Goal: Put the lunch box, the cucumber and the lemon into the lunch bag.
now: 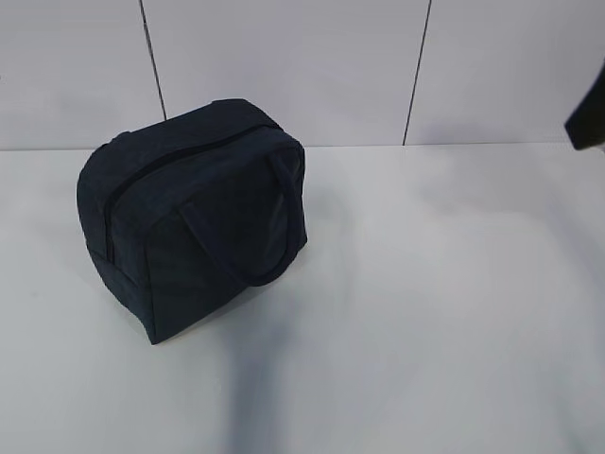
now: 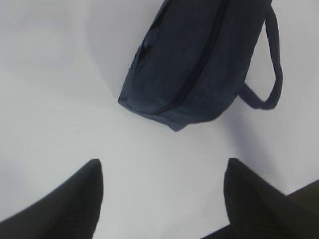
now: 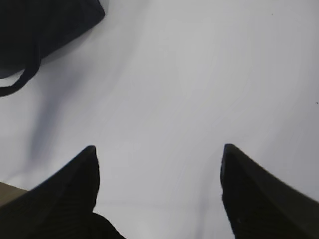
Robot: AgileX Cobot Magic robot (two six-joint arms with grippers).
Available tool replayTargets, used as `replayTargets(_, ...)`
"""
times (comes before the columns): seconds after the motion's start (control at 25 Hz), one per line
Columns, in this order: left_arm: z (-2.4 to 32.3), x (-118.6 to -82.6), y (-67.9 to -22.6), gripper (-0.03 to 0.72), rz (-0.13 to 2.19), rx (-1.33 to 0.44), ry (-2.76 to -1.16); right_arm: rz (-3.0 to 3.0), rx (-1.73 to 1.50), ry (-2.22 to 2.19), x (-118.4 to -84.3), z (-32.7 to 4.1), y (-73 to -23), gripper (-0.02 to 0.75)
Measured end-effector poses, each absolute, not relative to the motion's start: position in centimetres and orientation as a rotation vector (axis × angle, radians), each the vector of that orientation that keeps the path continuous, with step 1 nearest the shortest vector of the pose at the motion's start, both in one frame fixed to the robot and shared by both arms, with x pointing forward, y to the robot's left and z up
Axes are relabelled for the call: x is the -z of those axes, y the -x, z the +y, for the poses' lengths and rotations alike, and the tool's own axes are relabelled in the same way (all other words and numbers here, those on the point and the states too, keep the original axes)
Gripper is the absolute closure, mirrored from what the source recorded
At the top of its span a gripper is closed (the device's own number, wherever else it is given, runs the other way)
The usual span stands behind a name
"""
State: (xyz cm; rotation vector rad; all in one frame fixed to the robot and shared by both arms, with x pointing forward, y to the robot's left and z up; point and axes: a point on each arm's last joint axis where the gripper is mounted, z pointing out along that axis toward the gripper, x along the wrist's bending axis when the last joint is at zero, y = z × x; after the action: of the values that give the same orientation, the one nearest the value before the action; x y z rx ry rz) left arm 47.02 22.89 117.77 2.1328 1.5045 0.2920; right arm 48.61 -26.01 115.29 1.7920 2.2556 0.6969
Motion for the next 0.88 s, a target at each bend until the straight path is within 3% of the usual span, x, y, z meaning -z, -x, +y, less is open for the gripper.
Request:
replayTargets(0.36, 25.5, -115.7, -36.4, 0.148, 1.509, -0.334, -2.051, 2.134, -0.788, -1.653, -115.5, -27.2, -36.8, 0.163)
replayTargets(0.56, 27.1, -113.6, -31.1, 0.158, 1.464, -0.44, -1.999, 2.054, -0.83, -1.582, -113.0, -27.9, -31.4, 0.163)
replayTargets(0.88, 29.3, -109.0, -27.3, 0.159, 1.433, -0.681, -1.95, 1.948, -0.725, -1.56, -107.3, -29.4, -26.8, 0.163)
